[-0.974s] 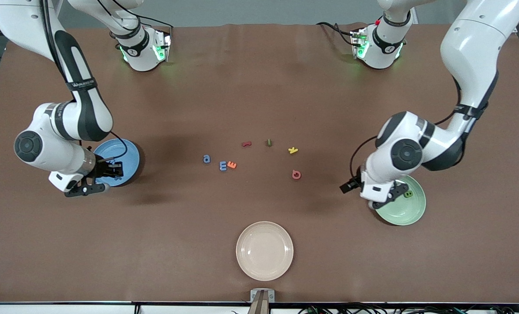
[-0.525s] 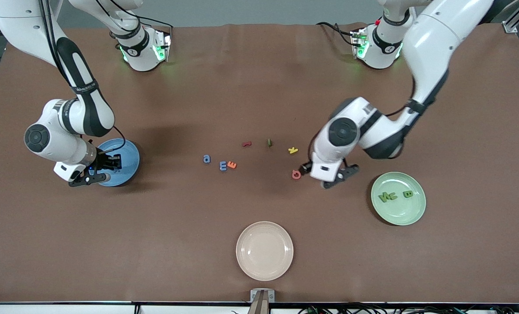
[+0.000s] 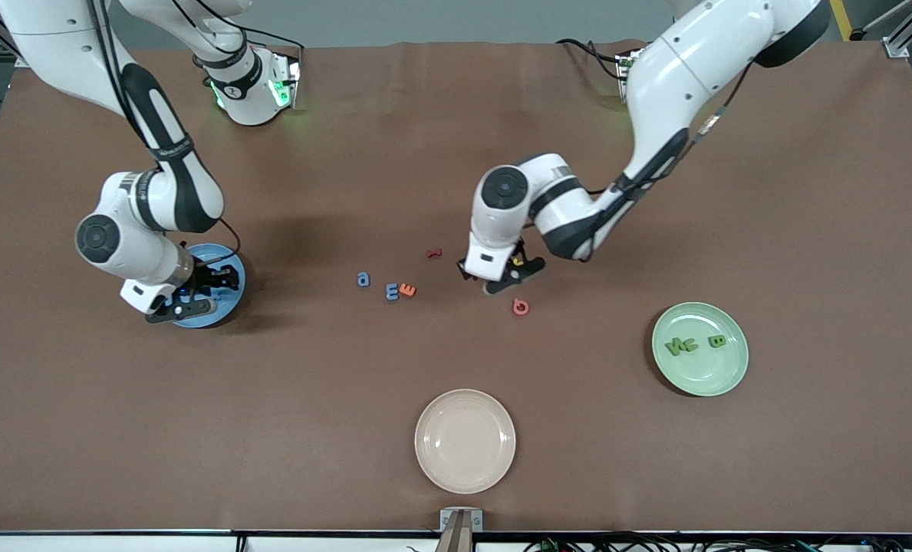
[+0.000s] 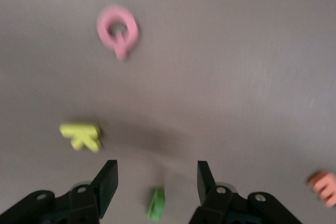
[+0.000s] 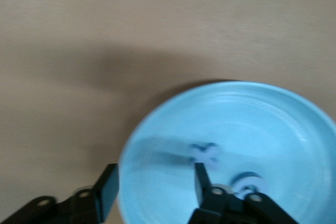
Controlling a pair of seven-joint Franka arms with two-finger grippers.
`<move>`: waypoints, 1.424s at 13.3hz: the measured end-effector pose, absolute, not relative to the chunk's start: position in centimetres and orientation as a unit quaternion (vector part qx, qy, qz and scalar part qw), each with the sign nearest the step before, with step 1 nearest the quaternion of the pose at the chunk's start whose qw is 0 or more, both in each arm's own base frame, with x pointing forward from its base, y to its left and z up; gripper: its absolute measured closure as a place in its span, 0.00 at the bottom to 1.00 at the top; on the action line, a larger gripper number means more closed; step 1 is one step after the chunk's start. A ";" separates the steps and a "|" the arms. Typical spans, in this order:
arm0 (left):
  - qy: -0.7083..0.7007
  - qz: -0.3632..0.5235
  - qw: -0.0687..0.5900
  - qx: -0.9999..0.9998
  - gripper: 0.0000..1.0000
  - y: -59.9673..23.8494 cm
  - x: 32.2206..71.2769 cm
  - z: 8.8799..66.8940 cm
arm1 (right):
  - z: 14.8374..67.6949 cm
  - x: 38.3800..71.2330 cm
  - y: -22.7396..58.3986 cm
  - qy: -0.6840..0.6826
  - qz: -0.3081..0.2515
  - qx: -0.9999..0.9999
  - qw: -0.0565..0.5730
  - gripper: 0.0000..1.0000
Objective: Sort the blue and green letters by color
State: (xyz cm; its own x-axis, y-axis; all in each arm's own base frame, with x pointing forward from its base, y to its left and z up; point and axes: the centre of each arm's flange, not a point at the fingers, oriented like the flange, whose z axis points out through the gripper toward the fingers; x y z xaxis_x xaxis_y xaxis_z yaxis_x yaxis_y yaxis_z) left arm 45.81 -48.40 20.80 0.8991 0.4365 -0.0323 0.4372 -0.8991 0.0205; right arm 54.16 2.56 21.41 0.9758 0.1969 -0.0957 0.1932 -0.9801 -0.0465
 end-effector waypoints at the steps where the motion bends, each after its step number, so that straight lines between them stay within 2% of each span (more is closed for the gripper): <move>1: 0.220 -0.012 0.008 0.975 0.30 -49.1 44.9 20.1 | 21.4 54.1 3.5 -0.097 0.050 -0.994 0.018 0.15; 4: 0.220 -0.009 0.002 0.975 0.33 -49.5 44.4 19.6 | 21.4 53.7 7.0 -0.063 0.055 -0.996 0.013 0.13; 7: 0.221 -0.010 -0.001 0.975 0.44 -49.4 44.3 19.4 | 22.0 52.8 14.6 -0.024 0.051 -0.998 0.006 0.04; 8: 0.224 -0.011 -0.002 0.974 0.44 -49.5 44.0 19.3 | 22.5 52.5 17.2 -0.013 0.045 -0.999 0.005 0.04; 9: 0.225 -0.012 -0.003 0.974 0.51 -49.7 43.7 19.2 | 23.1 52.3 19.5 0.002 0.039 -0.999 0.006 0.01; 11: 0.221 -0.014 -0.007 0.975 0.56 -49.9 43.0 18.8 | 24.1 52.0 23.3 0.040 0.029 -0.999 0.007 0.00; 16: 0.222 -0.021 -0.013 0.975 0.60 -50.1 42.2 17.9 | 22.4 52.0 28.6 0.084 0.019 -0.996 0.008 0.01; 18: 0.221 -0.021 -0.013 0.975 0.67 -50.2 42.0 17.8 | 20.6 52.0 29.3 0.082 0.011 -0.997 0.010 0.03; 19: 0.219 -0.021 -0.013 0.975 0.69 -50.3 41.8 17.8 | 19.8 51.9 29.6 0.081 0.012 -0.997 0.009 0.10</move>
